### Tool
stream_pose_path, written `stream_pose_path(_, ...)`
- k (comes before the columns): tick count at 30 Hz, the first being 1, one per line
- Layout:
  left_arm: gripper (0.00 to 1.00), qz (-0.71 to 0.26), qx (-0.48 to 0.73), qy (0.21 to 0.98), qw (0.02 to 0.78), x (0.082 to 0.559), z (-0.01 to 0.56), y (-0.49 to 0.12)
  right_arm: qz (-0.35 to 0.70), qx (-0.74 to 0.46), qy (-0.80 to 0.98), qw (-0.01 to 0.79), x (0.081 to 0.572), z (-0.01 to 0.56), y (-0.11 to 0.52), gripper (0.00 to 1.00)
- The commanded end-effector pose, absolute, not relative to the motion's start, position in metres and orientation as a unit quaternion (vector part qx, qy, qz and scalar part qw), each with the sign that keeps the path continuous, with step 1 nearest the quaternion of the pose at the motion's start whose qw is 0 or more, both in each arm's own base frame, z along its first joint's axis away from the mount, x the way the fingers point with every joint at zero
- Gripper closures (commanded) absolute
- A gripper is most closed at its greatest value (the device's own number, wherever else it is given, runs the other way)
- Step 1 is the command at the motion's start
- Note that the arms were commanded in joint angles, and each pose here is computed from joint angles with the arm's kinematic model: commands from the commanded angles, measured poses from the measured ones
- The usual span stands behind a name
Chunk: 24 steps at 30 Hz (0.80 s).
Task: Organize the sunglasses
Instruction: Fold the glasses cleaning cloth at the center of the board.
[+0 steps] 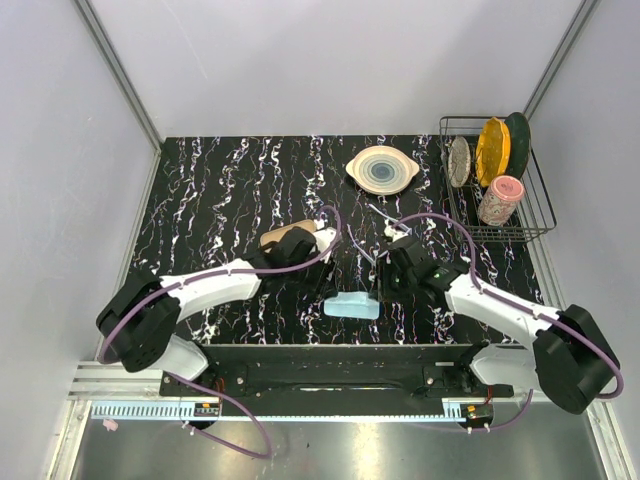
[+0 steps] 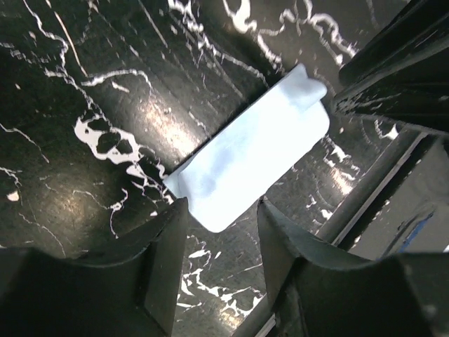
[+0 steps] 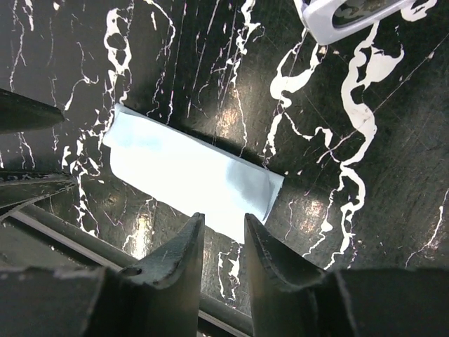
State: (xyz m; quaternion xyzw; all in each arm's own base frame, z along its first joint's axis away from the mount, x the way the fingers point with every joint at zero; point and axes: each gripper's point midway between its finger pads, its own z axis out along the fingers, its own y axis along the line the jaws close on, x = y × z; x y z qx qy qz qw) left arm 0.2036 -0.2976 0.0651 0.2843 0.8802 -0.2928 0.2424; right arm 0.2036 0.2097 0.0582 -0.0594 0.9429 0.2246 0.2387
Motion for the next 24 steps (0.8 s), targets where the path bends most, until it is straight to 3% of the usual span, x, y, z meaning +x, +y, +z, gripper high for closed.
stream_pose_path(1,0.57,-0.314,0.253,0.861,0.31,0.226,0.096,-0.313,0.238,-0.05,0.932,0.269,0.218,0.078,0.216,0.65)
stream_pose_path(7,0.82,-0.307,0.197,0.888,0.279,0.248,0.083,-0.335,0.236,-0.056,0.936,0.257,0.247,0.066,0.243,0.76)
stream_pose_path(12,0.84,-0.288,0.18,0.906,0.252,0.255,0.063,-0.341,0.221,-0.06,0.945,0.232,0.264,0.051,0.257,0.85)
stream_pose_path(24,0.82,-0.259,0.17,0.923,0.229,0.252,0.044,-0.329,0.233,-0.07,0.956,0.164,0.238,0.038,0.258,0.84)
